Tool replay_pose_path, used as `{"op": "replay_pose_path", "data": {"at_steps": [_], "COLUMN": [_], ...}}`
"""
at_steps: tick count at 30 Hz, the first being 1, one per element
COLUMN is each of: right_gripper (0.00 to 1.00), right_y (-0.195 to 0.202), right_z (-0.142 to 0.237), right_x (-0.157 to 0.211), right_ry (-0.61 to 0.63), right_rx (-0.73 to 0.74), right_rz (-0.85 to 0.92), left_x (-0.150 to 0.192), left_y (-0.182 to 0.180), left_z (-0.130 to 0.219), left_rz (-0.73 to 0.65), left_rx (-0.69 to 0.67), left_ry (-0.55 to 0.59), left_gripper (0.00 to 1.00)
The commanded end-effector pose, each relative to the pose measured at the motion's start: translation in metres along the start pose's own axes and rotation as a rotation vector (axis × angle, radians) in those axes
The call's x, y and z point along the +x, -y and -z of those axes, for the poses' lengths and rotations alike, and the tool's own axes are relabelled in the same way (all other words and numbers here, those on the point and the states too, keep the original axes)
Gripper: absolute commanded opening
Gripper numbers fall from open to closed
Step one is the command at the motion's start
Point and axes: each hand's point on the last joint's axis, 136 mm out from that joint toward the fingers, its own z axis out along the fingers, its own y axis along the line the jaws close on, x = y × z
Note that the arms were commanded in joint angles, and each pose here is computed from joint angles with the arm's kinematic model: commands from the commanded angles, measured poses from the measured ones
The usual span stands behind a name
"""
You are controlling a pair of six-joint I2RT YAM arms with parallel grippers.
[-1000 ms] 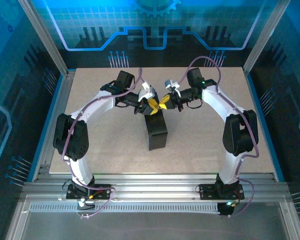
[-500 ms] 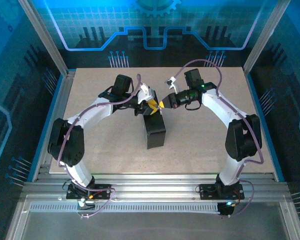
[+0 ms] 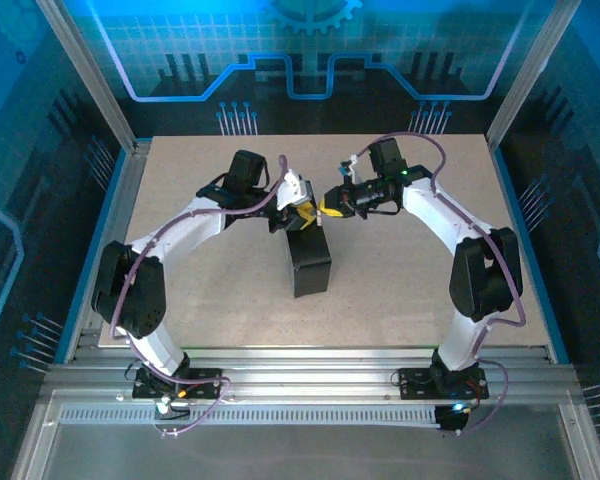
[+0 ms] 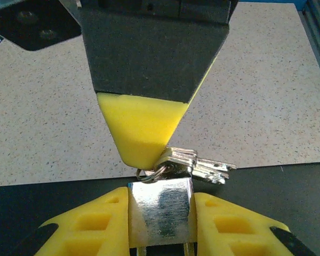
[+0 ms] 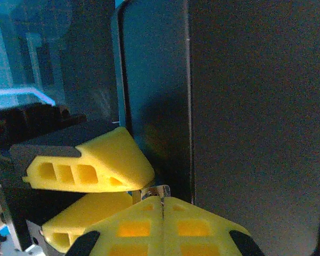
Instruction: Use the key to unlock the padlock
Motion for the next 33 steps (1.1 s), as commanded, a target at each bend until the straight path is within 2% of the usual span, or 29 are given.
{"op": "replay_pose_path", "data": {"at_steps": [1, 12, 18, 22, 26, 33], "right_gripper": [0.00, 0.03, 0.24, 0.31, 0.34, 0.34], "right_y": [-0.012, -0.022, -0.018, -0.008, -0.008, -0.024], "right_z": [-0.007, -0.001, 0.012, 0.028, 0.045, 0.062], "right_x": [0.029, 0.034, 0.031, 0.020, 0.004, -0.006], "right_ry": [-0.122, -0.112, -0.089, -0.037, -0.004, 0.095], "right_rx": [-0.055, -0.105, -0.065, -0.021, 0.004, -0.026], "right_rz": [-0.223, -0.382, -0.354, -0.297, -0.112, 0.585], "left_x": [-0.004, 0.001, 0.000, 0.002, 0.003, -0.002], "left_y": [-0.008, 0.001, 0.010, 0.014, 0.013, 0.017], "left_z": [0.001, 0.000, 0.003, 0.003, 0.007, 0.010], "left_rz": [-0.064, -0.061, -0.036, -0.002, 0.032, 0.060], "left_rx": [-0.070, -0.030, 0.024, 0.064, 0.088, 0.133], "left_ry": [-0.008, -0.021, -0.007, -0.004, 0.013, 0.032], "left_gripper": [0.00, 0.00, 0.00, 0.00, 0.00, 0.00]}}
